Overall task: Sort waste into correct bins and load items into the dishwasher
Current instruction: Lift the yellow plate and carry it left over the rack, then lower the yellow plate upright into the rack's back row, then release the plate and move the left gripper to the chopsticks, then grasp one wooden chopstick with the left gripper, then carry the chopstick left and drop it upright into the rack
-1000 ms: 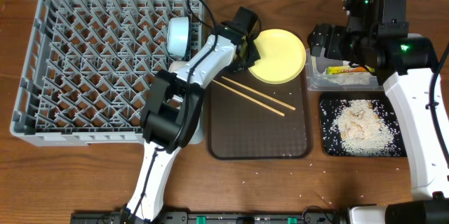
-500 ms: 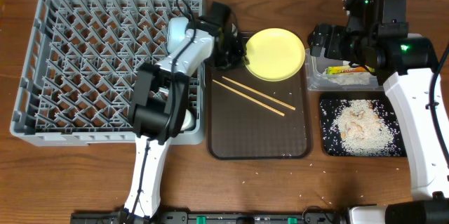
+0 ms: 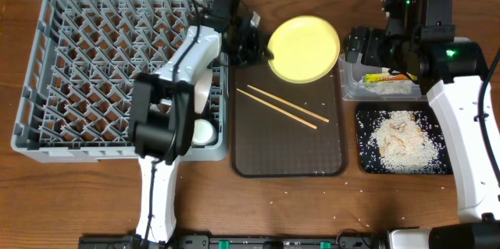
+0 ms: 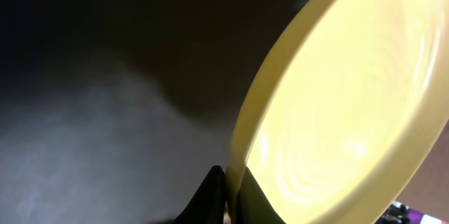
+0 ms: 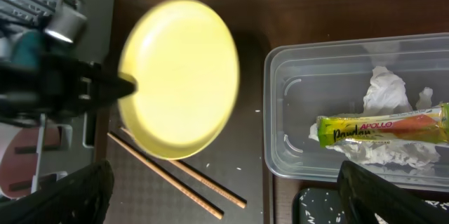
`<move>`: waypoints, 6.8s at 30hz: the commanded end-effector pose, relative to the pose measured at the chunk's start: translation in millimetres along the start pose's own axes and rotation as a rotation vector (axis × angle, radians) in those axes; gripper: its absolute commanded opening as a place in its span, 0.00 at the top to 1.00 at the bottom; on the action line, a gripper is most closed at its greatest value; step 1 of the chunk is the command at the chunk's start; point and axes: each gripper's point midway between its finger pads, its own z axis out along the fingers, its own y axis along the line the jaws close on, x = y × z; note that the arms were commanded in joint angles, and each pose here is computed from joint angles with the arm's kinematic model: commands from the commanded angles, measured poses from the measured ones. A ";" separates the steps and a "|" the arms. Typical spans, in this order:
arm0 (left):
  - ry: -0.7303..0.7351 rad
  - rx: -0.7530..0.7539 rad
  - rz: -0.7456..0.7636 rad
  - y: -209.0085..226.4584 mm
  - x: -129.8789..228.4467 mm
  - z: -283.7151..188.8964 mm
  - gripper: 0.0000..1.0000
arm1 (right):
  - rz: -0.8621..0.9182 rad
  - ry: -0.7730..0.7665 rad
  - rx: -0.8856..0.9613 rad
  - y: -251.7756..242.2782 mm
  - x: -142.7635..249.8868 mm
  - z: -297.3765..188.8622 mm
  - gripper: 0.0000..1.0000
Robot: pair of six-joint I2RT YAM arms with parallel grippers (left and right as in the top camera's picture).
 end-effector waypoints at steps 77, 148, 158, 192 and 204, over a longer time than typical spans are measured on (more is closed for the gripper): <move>-0.683 -1.287 0.196 112.9 -34.1 -291.2 0.69 | -0.012 -0.007 -0.004 3.2 -2.4 -0.8 0.01; -0.209 -0.767 -0.339 48.0 124.6 85.7 0.78 | -0.012 -0.007 -0.004 3.2 -2.4 -0.8 0.01; -0.224 -0.741 -0.317 40.0 117.2 83.3 0.92 | -0.012 -0.007 -0.004 3.3 -2.5 -0.8 0.01; -0.244 -1.112 0.243 72.7 74.4 -249.7 0.93 | -0.012 -0.007 -0.004 3.2 -2.4 -0.8 0.01; -0.123 -1.150 0.170 137.9 105.0 -223.6 0.92 | -0.012 -0.007 -0.004 3.2 -2.4 -0.8 0.01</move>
